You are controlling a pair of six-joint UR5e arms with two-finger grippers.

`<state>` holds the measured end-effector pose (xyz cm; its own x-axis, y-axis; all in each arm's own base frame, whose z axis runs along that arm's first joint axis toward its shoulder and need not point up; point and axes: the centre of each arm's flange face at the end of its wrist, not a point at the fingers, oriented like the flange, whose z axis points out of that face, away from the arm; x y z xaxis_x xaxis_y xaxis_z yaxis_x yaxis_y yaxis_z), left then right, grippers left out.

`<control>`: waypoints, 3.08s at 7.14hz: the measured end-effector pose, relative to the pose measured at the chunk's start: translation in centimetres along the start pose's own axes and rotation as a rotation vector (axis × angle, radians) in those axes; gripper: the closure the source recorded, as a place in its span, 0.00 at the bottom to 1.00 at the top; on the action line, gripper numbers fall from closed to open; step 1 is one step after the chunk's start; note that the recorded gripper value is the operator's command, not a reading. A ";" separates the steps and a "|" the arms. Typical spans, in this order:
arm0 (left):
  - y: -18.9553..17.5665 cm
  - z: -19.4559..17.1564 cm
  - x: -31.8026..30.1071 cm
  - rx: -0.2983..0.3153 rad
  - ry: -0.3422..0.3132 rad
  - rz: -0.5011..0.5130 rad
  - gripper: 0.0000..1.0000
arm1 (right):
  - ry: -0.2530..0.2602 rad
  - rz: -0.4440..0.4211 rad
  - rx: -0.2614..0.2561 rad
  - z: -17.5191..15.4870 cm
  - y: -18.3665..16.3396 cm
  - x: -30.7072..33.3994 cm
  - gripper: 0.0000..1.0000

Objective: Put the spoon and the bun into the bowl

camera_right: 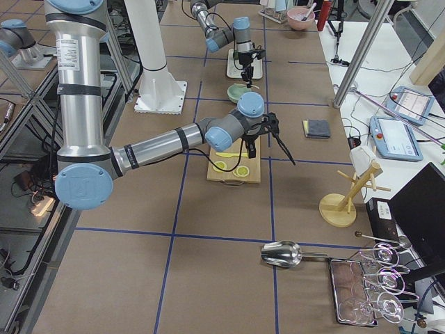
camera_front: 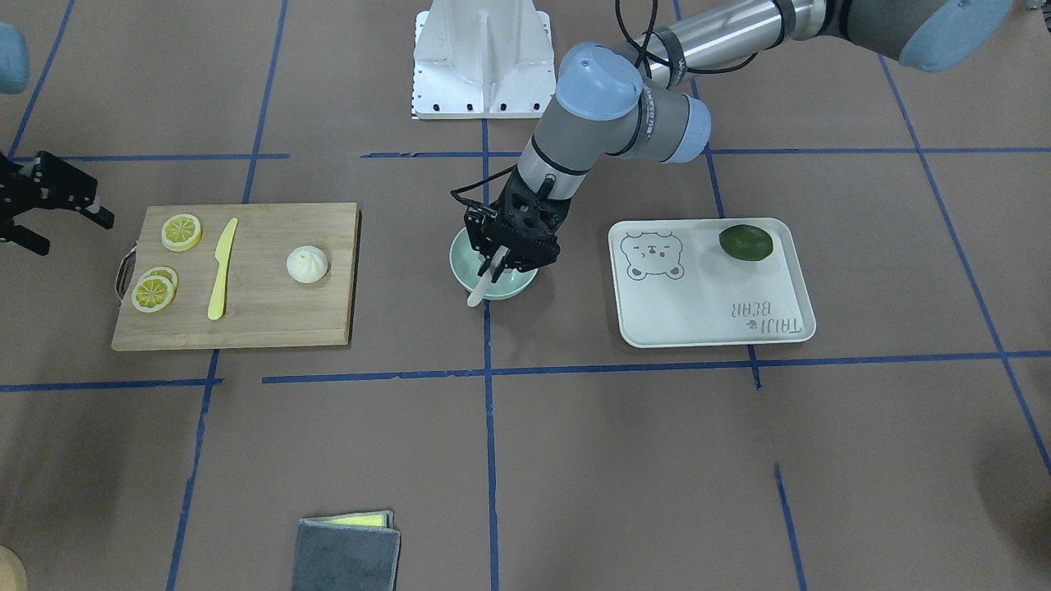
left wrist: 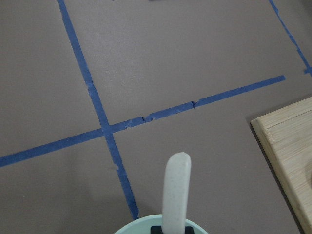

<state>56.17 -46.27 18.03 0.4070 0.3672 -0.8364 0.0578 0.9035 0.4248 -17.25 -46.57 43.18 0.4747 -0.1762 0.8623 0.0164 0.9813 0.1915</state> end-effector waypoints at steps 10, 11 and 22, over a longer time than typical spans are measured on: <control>-0.5 -5.1 -2.6 0.129 -0.009 -0.001 0.01 | 0.194 0.093 -0.045 16.4 3.2 -19.4 0.11; -0.5 -5.8 -3.1 0.137 -0.009 -0.001 0.01 | 0.241 0.089 -0.052 17.3 3.5 -20.1 0.11; 0.0 -6.1 -4.1 0.137 -0.018 -0.010 0.01 | 0.322 0.082 -0.026 19.0 3.3 -19.4 1.00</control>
<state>48.96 -46.43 19.36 0.4219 0.3534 -0.8350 0.1856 0.8678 0.4610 -43.13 -41.40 35.94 0.7290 -0.0675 0.6811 -0.0125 0.9936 0.1119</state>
